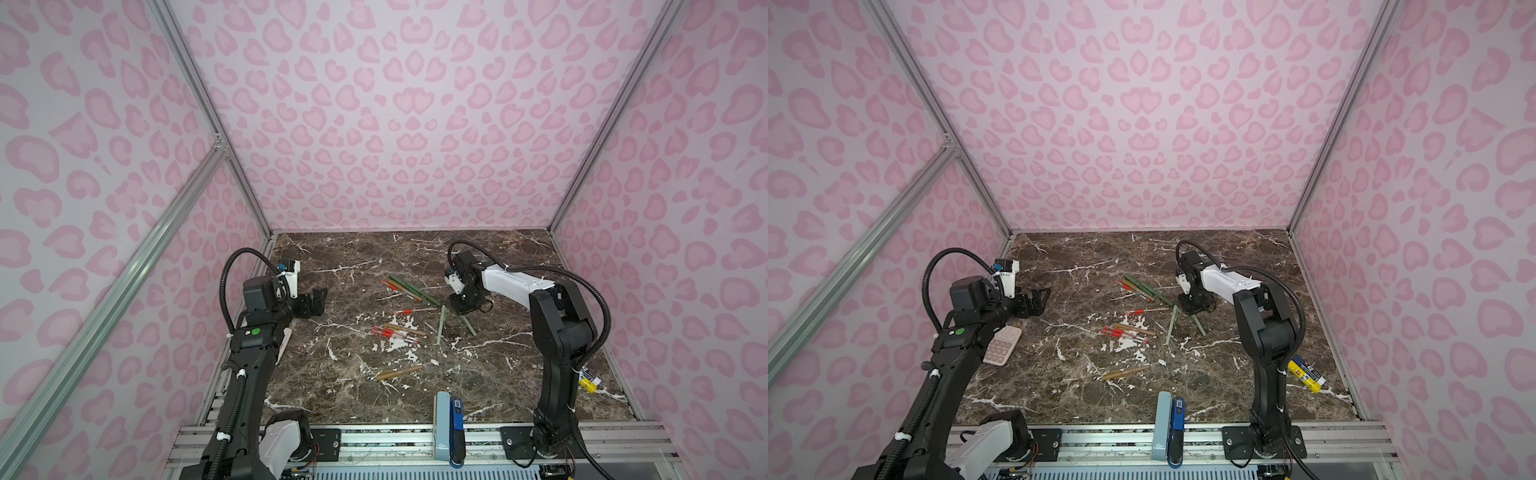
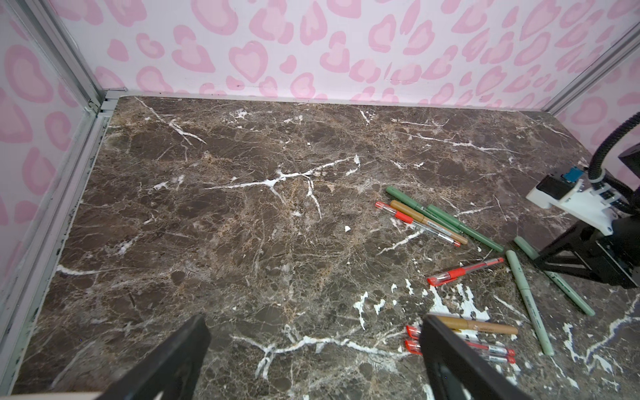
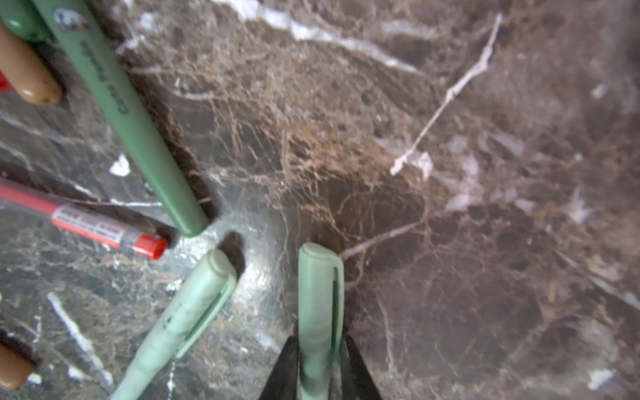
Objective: Remove pen caps from pens
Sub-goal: Pick up the pen from the center of the table, then open the pen cap on the pen.
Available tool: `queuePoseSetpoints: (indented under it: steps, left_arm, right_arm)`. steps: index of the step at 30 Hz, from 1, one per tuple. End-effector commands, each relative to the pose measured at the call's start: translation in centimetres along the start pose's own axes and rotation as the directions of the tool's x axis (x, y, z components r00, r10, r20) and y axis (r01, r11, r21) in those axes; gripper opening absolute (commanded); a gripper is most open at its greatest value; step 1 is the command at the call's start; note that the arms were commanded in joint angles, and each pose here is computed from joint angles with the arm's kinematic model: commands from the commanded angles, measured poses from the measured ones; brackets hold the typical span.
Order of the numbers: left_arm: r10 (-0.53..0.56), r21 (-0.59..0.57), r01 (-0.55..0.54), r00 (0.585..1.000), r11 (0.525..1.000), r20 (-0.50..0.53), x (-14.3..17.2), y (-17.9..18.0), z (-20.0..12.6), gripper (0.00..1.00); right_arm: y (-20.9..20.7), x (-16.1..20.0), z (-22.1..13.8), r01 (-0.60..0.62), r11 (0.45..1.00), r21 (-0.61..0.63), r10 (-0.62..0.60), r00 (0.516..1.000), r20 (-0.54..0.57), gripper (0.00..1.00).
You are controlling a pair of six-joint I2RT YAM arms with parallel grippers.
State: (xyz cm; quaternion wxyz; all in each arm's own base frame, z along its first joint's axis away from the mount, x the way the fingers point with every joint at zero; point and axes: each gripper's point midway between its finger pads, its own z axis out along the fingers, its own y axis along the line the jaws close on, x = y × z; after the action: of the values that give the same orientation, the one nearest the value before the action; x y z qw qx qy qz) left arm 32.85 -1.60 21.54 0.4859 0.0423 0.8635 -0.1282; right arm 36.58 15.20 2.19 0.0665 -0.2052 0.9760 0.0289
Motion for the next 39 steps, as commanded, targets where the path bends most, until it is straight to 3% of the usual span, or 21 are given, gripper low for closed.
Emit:
queuePoseSetpoints:
  steps: [1, 6, 12, 19, 24, 27, 30, 34, 39]
  left_arm:
    - [0.008, 0.029, -0.008, 1.0, 1.0, 0.026, -0.7, -0.7, -0.4, 0.98]
    - [0.004, 0.025, -0.004, 1.0, 1.0, 0.022, -0.7, -0.6, -0.4, 0.98]
    - [0.002, 0.04, -0.003, 1.0, 0.999, 0.021, -0.9, -1.0, -0.5, 0.98]
    - [-0.001, 0.138, -0.002, 1.0, 0.99, 0.02, -3.4, -3.5, -1.4, 0.98]
    - [0.018, 0.2, -0.023, 0.999, 0.979, 0.028, -7.9, -6.2, -1.6, 0.98]
    - [-0.041, 0.263, 0.03, 0.998, 0.964, 0.039, -10.4, -7.6, -1.1, 0.99]
    - [-0.114, 0.322, 0.103, 0.993, 0.941, 0.015, -10.8, -8.8, 0.2, 1.0]
    - [-0.214, 0.461, 0.21, 0.976, 0.862, -0.044, -8.7, -10.8, 1.3, 1.0]
    - [-0.198, 0.522, 0.218, 0.976, 0.825, -0.094, -6.0, -13.6, 2.4, 0.98]
  right_arm:
    - [-0.4, 1.2, 0.2, -0.016, 1.0, 0.024, 0.016, 1.0, -0.015, 0.32]
    - [-0.3, 3.6, 0.8, -0.018, 1.0, 0.026, 0.019, 0.999, -0.049, 0.33]
    - [-0.4, 4.5, 0.7, -0.011, 0.999, 0.031, 0.013, 0.999, -0.048, 0.13]
    - [-0.2, 2.0, -3.4, -0.012, 0.999, 0.038, 0.008, 0.996, 0.092, 0.04]
    - [1.7, -0.4, -8.7, -0.009, 1.0, 0.022, 0.003, 0.965, 0.263, 0.02]
    - [5.0, -2.0, -12.1, 0.001, 1.0, -0.017, 0.006, 0.921, 0.389, 0.0]
    - [9.5, -3.7, -14.4, 0.019, 0.996, -0.091, 0.03, 0.858, 0.513, 0.0]
    - [15.4, -4.9, -16.5, 0.051, 0.984, -0.171, 0.065, 0.789, 0.611, 0.0]
    - [20.6, -6.1, -17.8, 0.106, 0.962, -0.251, 0.091, 0.742, 0.664, 0.0]
